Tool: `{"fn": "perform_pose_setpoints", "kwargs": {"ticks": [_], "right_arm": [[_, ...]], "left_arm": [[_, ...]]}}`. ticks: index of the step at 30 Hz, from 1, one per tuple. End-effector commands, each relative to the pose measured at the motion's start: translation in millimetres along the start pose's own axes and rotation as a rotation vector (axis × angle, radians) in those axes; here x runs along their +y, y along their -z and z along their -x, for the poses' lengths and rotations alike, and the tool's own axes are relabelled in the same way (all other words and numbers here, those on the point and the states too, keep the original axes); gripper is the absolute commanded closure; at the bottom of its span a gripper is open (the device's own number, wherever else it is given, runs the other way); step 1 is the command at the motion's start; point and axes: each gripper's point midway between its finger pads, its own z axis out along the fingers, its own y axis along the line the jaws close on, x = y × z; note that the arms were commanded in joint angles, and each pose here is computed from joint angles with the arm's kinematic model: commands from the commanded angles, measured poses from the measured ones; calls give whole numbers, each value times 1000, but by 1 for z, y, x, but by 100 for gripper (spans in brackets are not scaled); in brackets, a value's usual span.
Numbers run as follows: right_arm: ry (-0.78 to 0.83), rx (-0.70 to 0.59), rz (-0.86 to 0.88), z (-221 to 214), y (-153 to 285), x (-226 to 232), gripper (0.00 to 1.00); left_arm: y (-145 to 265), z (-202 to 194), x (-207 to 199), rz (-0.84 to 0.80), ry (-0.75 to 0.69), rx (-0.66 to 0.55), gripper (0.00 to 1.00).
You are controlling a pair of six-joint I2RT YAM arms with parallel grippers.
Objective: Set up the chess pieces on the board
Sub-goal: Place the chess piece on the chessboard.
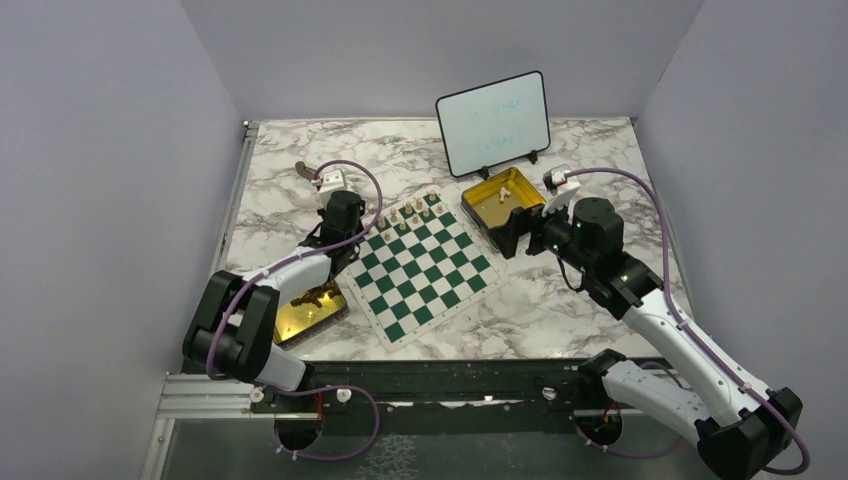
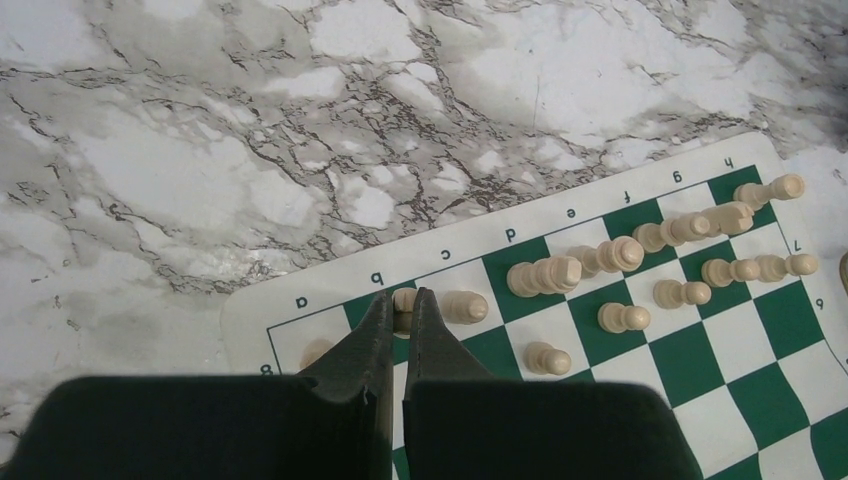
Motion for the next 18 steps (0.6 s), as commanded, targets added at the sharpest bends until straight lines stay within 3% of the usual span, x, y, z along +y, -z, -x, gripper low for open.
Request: {"fn": "perform_pose_setpoints", "kwargs": {"ticks": [1, 18], "right_arm": [[19, -2, 24, 1, 3, 5, 0], [31, 6, 20, 3, 2, 4, 0]], "left_arm": [[-8, -5, 4, 18, -10, -24, 100], [-19, -29, 12, 45, -47, 24, 100]]}}
